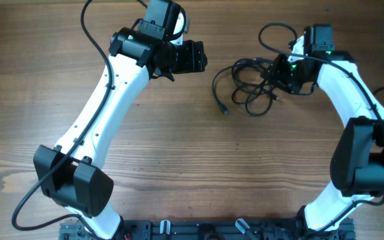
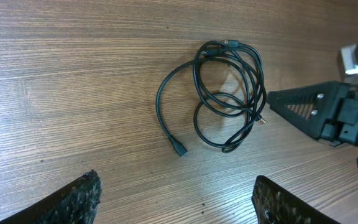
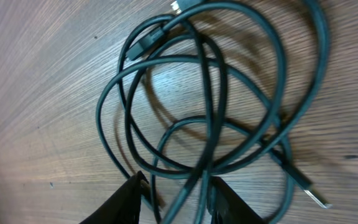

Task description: Untangle cables

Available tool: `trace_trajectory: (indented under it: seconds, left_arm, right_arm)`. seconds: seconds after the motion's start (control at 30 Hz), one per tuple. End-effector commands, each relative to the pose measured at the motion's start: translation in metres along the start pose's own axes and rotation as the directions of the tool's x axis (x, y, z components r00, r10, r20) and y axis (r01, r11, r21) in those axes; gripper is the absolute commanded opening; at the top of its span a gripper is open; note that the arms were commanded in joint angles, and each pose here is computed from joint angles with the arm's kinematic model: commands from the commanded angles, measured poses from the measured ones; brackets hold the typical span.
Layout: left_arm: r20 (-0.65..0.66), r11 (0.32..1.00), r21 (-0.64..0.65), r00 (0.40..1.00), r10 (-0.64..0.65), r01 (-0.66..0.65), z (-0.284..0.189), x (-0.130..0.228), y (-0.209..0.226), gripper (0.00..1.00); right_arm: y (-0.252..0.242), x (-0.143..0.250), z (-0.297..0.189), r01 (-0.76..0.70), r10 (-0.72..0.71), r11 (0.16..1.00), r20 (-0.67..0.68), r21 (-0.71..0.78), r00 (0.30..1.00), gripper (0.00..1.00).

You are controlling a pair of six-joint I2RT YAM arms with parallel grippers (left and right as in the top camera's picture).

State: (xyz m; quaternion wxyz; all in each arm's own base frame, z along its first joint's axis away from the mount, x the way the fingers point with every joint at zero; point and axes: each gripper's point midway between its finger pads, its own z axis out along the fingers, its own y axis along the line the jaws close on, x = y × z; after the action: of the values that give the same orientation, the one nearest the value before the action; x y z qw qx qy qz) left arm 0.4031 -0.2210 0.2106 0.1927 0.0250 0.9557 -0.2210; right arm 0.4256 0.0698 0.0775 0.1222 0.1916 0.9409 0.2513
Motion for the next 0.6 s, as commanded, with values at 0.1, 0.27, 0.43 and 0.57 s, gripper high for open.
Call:
trace_trajectory:
  seconds: [0.1, 0.27, 0.43, 0.57]
  left_arm:
    - [0.005, 1.0, -0.001, 1.0, 0.004, -0.004, -0.002, -0.003, 0.0, 0.8]
    - [0.005, 1.0, -0.001, 1.0, 0.004, -0.004, -0.002, -0.003, 0.0, 0.8]
    - [0.005, 1.0, -0.002, 1.0, 0.005, -0.005, -0.002, -0.003, 0.0, 0.8]
    - [0.005, 1.0, -0.002, 1.0, 0.005, -0.005, -0.002, -0.003, 0.0, 0.8]
  right_arm:
    - [-0.001, 0.009, 0.013, -0.015, 0.015, 1.0, -0.026, 0.011, 1.0, 0.36]
    - [-0.008, 0.013, 0.025, -0.037, 0.038, 0.999, -0.057, 0.024, 0.998, 0.35]
    - [-0.006, 0.008, 0.026, -0.045, 0.045, 0.999, -0.038, 0.013, 0.998, 0.31]
    - [-0.004, 0.004, 0.026, -0.037, 0.037, 0.999, -0.024, 0.005, 0.999, 0.24]
